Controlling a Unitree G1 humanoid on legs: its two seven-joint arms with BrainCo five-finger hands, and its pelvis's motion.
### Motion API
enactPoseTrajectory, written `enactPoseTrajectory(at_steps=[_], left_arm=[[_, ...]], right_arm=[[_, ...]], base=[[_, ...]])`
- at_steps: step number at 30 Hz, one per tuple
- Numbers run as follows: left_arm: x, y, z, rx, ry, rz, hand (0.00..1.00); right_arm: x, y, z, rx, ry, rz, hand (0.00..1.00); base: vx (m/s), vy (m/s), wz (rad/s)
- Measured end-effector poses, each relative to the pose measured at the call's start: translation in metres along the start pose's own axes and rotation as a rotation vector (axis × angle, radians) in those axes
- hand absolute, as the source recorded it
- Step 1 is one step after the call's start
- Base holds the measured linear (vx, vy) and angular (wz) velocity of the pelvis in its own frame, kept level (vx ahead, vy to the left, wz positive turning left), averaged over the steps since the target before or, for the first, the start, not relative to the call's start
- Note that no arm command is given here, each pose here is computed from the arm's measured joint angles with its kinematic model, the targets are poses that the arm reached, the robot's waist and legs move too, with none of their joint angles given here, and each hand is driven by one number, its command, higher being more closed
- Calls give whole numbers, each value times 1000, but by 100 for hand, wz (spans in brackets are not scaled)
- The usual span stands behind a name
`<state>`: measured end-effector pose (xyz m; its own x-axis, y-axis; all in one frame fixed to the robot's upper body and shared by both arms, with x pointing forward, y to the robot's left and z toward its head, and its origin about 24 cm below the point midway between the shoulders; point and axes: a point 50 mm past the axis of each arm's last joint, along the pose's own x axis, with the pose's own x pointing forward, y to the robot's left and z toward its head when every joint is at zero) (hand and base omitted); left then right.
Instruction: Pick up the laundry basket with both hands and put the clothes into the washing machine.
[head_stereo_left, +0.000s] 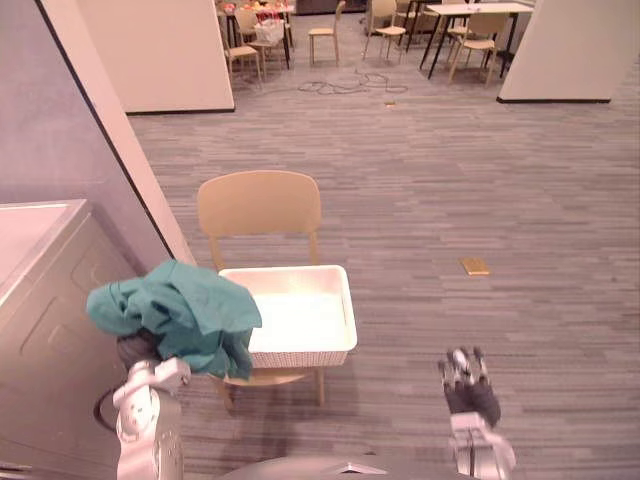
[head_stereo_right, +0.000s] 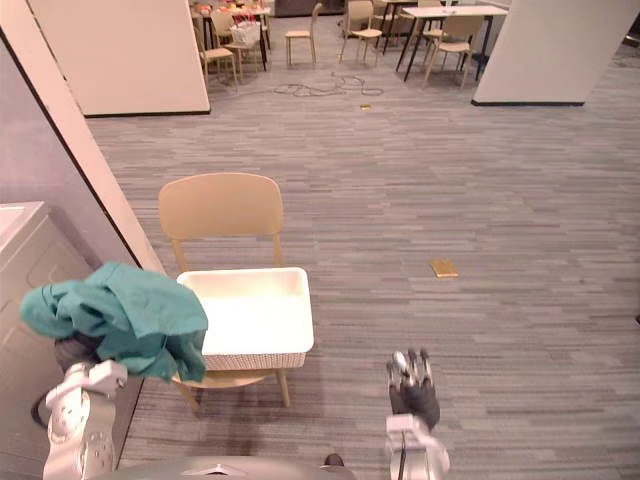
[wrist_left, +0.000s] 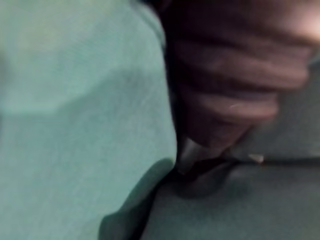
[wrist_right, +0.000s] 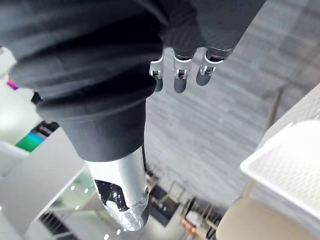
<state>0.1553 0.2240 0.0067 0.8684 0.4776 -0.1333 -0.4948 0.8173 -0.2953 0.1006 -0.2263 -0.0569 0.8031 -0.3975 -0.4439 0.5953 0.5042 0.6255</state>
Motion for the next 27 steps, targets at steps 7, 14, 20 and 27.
enactPoseTrajectory(at_steps=[7,14,20,27], left_arm=[[-27,26,-63,-9,292,95,100],[-50,28,-110,21,538,89,100],[-50,7,-116,23,569,-14,100],[-25,-48,-90,-9,424,-264,100]], right_arm=[[-14,-63,-54,-148,258,-290,0],[-16,-86,-82,-342,457,-421,0],[4,-78,-80,-471,484,-391,0],[29,-59,-74,-622,467,-317,0]], base=[[-5,5,14],[14,-5,26],[16,-10,38],[48,93,106]])
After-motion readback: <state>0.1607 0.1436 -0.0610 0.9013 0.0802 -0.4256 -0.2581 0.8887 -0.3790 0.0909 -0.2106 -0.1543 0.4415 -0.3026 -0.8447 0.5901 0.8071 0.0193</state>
